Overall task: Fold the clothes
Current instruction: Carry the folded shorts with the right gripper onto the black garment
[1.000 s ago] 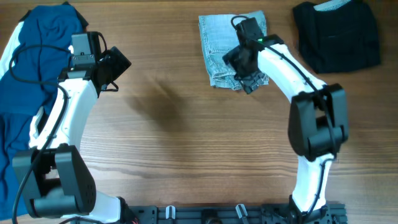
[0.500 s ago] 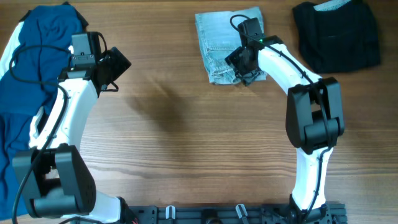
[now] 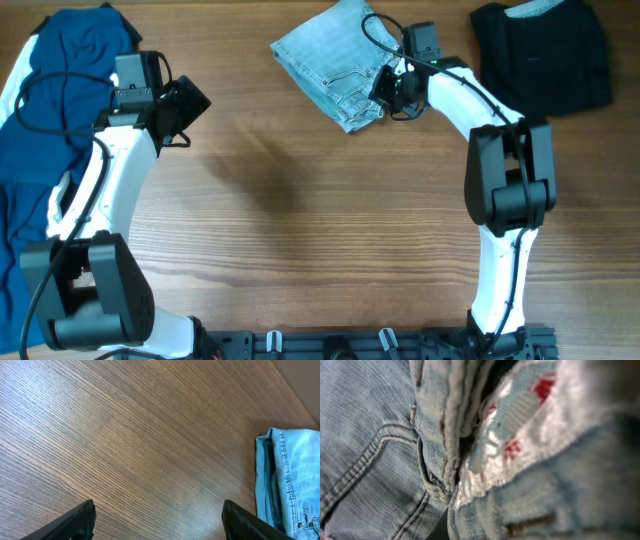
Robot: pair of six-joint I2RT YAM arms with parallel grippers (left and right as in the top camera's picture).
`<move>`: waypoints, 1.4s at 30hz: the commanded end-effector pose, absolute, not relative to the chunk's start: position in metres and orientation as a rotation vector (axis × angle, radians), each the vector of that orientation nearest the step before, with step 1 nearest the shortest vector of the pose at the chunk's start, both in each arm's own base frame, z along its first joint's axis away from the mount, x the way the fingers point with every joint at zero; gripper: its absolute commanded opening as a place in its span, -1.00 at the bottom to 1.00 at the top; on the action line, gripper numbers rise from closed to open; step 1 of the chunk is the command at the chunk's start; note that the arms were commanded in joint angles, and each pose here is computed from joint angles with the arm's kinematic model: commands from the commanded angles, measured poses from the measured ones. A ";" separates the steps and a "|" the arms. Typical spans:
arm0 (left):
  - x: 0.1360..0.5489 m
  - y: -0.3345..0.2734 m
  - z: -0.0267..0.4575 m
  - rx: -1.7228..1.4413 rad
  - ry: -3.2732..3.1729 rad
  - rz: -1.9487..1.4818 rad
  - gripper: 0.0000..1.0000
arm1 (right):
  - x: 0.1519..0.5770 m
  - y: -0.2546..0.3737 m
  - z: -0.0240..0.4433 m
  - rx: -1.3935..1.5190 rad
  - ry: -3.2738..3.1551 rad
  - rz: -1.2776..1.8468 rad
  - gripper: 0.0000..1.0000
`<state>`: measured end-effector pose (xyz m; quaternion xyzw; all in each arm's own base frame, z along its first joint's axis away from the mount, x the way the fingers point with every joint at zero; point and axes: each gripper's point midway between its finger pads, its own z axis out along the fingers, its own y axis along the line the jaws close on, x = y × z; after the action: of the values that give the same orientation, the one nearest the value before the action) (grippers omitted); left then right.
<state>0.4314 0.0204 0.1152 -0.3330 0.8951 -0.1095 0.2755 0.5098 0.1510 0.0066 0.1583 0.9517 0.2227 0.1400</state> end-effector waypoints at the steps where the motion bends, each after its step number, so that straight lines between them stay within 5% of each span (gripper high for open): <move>1: 0.430 0.017 0.108 -0.893 2.426 -0.297 0.61 | 0.513 0.137 0.063 0.343 2.674 0.760 -0.92; 12: 0.430 0.018 0.108 -0.893 2.426 -0.296 0.61 | 0.507 0.080 0.265 0.408 2.242 0.850 -0.91; 22: 0.430 0.018 0.108 -0.893 2.426 -0.296 0.62 | 0.513 0.003 0.350 0.419 1.944 0.785 -0.91; 34: 0.430 0.018 0.108 -0.893 2.425 -0.296 0.61 | 0.539 -0.149 0.324 0.665 1.782 0.573 -0.91; 42: 0.430 0.018 0.108 -0.893 2.425 -0.296 0.60 | 0.571 -0.168 0.253 0.735 1.827 0.618 -0.92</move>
<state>0.4314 0.0204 0.1152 -0.3330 0.8951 -0.1095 0.2755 0.5621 -0.1702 0.2437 0.3206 0.7668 0.2424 0.5004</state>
